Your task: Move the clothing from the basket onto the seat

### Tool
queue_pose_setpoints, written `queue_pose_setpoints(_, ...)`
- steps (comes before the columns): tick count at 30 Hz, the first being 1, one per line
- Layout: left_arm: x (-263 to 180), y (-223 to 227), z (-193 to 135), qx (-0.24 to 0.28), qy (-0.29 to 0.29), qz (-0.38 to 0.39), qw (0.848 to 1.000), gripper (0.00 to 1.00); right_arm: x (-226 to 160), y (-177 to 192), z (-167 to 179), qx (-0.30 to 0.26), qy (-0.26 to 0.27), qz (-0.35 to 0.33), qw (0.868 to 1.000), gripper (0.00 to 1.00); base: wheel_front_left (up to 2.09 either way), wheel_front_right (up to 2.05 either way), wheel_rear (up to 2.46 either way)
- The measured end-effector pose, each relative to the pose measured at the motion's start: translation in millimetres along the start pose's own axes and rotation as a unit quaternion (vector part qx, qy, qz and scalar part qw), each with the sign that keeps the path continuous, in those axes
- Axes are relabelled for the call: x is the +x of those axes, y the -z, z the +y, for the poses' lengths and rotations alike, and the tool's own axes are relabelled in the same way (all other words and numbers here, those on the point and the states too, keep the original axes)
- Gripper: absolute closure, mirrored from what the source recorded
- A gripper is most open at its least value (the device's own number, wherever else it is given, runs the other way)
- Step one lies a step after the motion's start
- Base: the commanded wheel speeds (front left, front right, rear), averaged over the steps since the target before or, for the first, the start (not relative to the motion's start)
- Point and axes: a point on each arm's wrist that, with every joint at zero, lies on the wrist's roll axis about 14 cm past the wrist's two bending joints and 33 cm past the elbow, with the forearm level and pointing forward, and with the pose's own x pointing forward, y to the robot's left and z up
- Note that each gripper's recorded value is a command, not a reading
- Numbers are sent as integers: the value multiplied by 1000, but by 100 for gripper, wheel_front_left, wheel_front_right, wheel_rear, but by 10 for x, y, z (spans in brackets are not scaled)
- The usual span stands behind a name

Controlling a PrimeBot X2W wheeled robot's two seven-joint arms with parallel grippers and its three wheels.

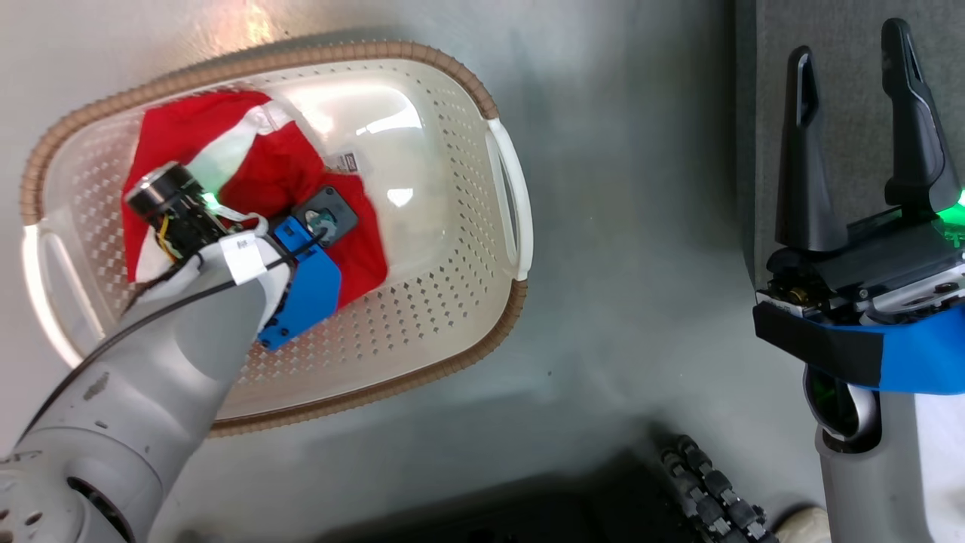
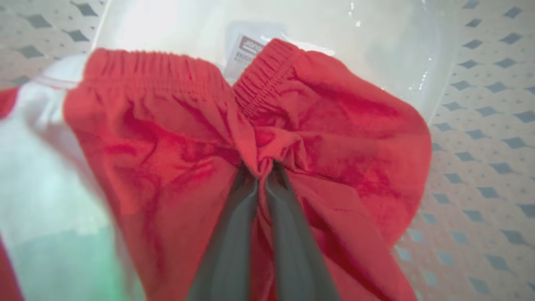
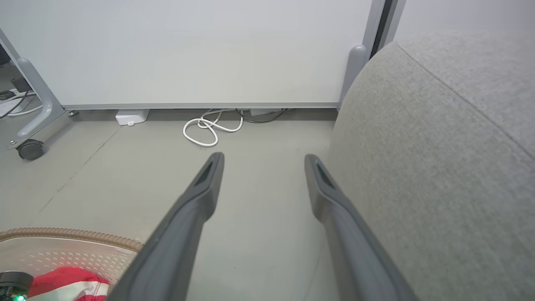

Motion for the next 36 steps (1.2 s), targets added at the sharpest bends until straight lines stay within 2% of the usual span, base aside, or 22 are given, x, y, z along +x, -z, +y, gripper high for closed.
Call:
queue_pose_setpoints(9, -336, -321, 25, -11, -21, -64, 998, 100, 21, -316, 55, 7, -5, -32, 999, 0, 0, 0, 0)
queue_pose_setpoints(20, -954, -767, -40, -23, -56, -162, 985, 100, -93, -824, 122, 8, -10, -75, 997, 0, 0, 0, 0)
queue_pose_setpoints(29, -1564, -998, -116, -47, -98, -237, 965, 100, -323, -1247, 199, 6, -21, -107, 994, 0, 0, 0, 0)
queue_pose_setpoints(36, -2091, -1165, -129, -77, -138, -295, 942, 100, -574, -1552, 265, 7, -26, -132, 991, 0, 0, 0, 0)
